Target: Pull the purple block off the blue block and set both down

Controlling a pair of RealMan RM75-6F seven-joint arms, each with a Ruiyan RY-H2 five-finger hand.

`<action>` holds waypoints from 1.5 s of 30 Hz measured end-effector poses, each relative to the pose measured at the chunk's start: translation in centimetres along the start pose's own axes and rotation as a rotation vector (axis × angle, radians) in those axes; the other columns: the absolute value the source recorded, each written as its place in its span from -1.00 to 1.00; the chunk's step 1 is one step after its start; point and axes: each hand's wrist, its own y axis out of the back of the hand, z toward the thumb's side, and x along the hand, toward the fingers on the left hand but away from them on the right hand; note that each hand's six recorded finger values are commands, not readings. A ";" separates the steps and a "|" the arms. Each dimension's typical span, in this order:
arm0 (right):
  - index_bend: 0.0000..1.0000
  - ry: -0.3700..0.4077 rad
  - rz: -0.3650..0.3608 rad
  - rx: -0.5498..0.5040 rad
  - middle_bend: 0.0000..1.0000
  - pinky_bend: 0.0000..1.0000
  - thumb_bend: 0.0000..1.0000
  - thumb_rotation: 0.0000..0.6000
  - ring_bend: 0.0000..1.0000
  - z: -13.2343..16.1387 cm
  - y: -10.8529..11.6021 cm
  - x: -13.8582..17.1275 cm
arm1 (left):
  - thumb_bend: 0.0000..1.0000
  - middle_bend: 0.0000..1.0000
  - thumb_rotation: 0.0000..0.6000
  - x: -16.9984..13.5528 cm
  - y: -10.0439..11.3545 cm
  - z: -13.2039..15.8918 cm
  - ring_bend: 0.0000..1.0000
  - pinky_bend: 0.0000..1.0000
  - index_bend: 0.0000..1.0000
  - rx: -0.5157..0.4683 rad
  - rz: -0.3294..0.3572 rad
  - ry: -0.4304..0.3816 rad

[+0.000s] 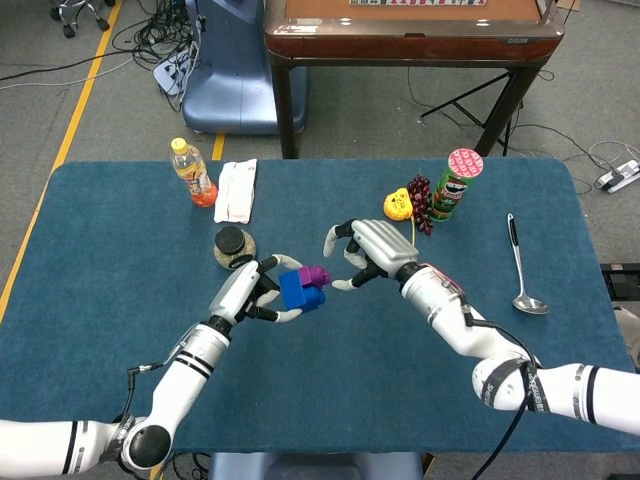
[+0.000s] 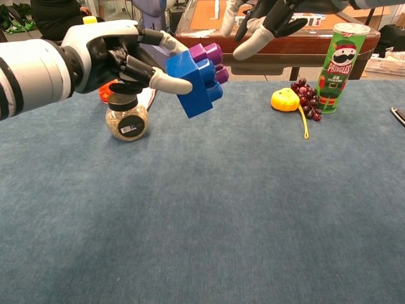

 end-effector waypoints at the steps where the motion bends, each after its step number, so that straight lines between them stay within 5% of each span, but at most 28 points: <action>1: -0.13 -0.003 0.007 -0.008 1.00 1.00 -1.00 1.00 1.00 0.0 0.0 -0.1 | -0.27 1.00 1.00 0.0 0.0 0.0 0.77 1.00 0.13 0.000 0.000 0.000; 27: -0.16 -0.047 0.101 -0.053 1.00 1.00 -0.99 1.00 1.00 -0.5 0.0 -0.9 | -0.27 1.00 1.00 0.1 0.0 0.0 0.77 1.00 0.13 -0.029 -0.003 0.004; 45: 0.01 -0.031 0.131 -0.068 1.00 1.00 -0.72 1.00 1.00 -0.4 -0.3 -1.2 | -0.27 1.00 1.00 0.0 -0.2 0.0 0.78 1.00 0.13 -0.026 -0.010 0.001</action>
